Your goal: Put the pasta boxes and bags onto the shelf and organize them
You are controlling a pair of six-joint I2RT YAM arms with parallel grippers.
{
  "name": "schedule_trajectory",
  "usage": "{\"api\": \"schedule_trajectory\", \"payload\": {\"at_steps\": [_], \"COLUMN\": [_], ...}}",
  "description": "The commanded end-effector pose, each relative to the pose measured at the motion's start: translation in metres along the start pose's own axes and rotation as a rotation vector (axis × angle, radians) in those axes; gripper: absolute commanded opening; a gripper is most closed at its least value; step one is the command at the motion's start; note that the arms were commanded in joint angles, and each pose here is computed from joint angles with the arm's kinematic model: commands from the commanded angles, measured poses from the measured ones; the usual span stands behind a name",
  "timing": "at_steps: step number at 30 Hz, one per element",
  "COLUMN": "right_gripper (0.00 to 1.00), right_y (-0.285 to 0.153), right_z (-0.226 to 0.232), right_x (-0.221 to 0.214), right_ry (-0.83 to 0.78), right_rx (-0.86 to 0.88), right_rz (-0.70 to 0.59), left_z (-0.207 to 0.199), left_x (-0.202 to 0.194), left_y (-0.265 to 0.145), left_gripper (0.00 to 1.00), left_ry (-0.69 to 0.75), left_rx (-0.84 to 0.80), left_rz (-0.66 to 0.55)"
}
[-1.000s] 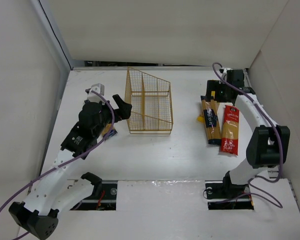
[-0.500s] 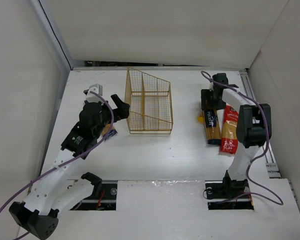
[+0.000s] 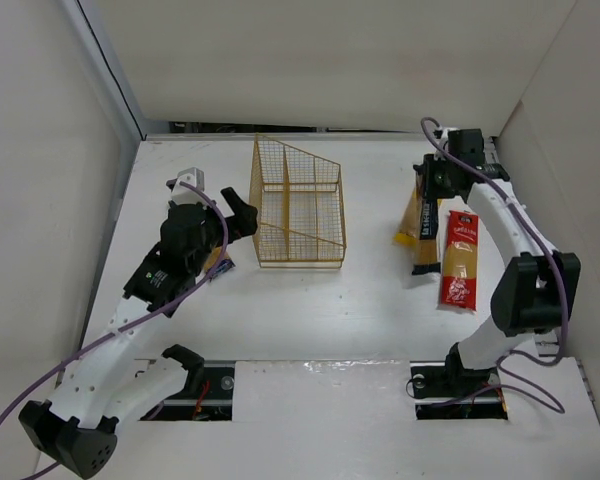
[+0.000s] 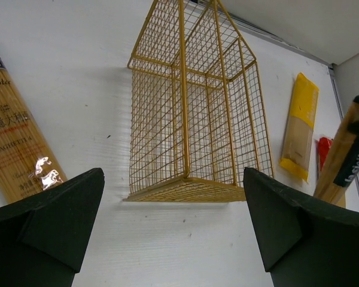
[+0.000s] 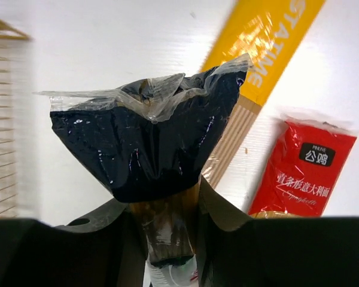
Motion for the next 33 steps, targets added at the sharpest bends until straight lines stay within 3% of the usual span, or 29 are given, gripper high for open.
{"api": "schedule_trajectory", "payload": {"at_steps": [1,7,8,12,19,23,33], "right_gripper": [0.0,0.0,0.0,0.0,0.0,0.0,0.0], "right_y": [-0.074,-0.16,-0.184,-0.225,-0.24,-0.225,-0.15], "right_z": [0.028,0.126,0.14,0.202,0.269,0.296,0.34], "right_x": [0.058,0.109,0.126,0.153,0.18,0.186,0.176], "right_ry": [-0.074,-0.303,-0.336,-0.37,-0.293,-0.288,-0.368], "right_rx": [0.163,0.583,0.62,0.763,0.893,0.927,1.011], "right_rz": [-0.315,-0.745,-0.87,-1.105,-1.346,-1.36,-1.241], "left_z": [0.0,0.01,0.009,0.014,0.017,0.02,0.021], "left_x": [0.005,0.008,0.014,0.024,0.024,0.024,0.023], "left_y": [0.002,-0.001,-0.003,-0.012,-0.018,-0.019,-0.017], "left_gripper": [1.0,1.0,1.0,1.0,1.0,1.0,1.0], "left_ry": [-0.025,-0.087,-0.101,-0.144,-0.179,-0.19,-0.2], "left_rx": [0.014,0.126,0.135,0.197,0.2,0.216,0.224], "left_rz": [-0.046,-0.075,-0.088,-0.144,-0.172,-0.188,-0.197]}}
Point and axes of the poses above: each gripper's point midway between its finger pads, its own y axis out along the fingers, its own z axis along the line the jaws close on, x = y × z, the point moved 7 cm from there along -y, back along the fingers, and after that the axes turned 2 degrees about -y, right-handed, at the moved point
